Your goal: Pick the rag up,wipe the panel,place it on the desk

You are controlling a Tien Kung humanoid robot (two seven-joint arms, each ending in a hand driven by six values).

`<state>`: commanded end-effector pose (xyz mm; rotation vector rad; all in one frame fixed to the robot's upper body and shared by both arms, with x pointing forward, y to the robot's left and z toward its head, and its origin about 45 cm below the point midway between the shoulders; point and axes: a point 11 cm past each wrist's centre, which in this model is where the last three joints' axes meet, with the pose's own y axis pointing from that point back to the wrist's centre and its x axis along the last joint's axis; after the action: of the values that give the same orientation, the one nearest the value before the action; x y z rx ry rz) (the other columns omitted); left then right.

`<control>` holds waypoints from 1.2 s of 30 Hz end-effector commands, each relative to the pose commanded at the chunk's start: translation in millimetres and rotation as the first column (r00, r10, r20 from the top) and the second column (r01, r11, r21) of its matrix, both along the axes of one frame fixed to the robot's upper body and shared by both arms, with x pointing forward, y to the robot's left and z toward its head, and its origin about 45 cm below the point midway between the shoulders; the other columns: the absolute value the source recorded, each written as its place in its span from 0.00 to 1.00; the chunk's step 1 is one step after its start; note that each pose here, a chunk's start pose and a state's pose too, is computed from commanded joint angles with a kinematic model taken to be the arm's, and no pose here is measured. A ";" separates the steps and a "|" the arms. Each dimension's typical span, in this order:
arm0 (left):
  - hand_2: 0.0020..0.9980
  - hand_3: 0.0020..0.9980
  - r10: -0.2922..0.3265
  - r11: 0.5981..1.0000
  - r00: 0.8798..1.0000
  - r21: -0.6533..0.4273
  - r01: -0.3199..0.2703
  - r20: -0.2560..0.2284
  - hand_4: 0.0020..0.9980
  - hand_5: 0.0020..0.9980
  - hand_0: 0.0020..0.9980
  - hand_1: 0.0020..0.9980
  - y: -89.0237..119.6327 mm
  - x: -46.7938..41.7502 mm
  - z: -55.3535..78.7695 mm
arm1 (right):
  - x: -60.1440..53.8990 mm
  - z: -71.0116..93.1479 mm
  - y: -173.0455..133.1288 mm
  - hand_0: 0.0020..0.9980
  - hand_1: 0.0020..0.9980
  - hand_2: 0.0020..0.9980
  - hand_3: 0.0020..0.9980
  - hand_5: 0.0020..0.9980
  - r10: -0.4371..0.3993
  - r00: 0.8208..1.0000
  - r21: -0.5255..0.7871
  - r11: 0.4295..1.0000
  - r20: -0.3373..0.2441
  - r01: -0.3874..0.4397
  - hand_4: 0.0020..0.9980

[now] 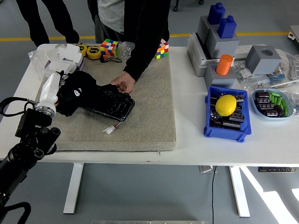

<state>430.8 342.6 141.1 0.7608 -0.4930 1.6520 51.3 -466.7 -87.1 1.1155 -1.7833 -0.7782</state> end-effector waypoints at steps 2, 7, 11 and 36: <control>0.27 0.56 0.025 1.000 1.000 0.004 -0.025 -0.005 0.67 0.00 0.21 0.25 8.4 -0.3 -1.2 | 0.6 0.2 -0.2 0.53 0.55 0.49 0.52 0.35 0.002 1.000 0.000 1.000 0.001 -0.002 0.89; 0.27 0.56 0.069 0.998 0.998 0.005 -0.069 -0.003 0.67 0.00 0.21 0.25 21.7 -2.6 -3.2 | 0.5 0.1 0.1 0.53 0.55 0.49 0.52 0.35 0.006 1.000 0.000 1.000 -0.001 -0.006 0.89; 0.27 0.56 0.077 0.997 0.997 0.004 -0.077 0.002 0.67 0.00 0.21 0.25 23.7 -3.2 -3.4 | -0.4 -0.2 0.3 0.53 0.55 0.49 0.52 0.35 0.005 1.000 0.000 1.000 -0.003 -0.005 0.89; 0.27 0.56 -0.221 0.975 0.975 -0.008 0.221 0.031 0.67 0.00 0.21 0.25 -61.5 -15.5 3.9 | -0.1 0.1 0.1 0.53 0.55 0.49 0.52 0.35 0.006 1.000 0.000 1.000 0.000 -0.006 0.89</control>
<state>415.3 281.1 145.1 0.6487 -0.5690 1.4591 51.2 -466.6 -87.0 1.1197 -1.7791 -0.7748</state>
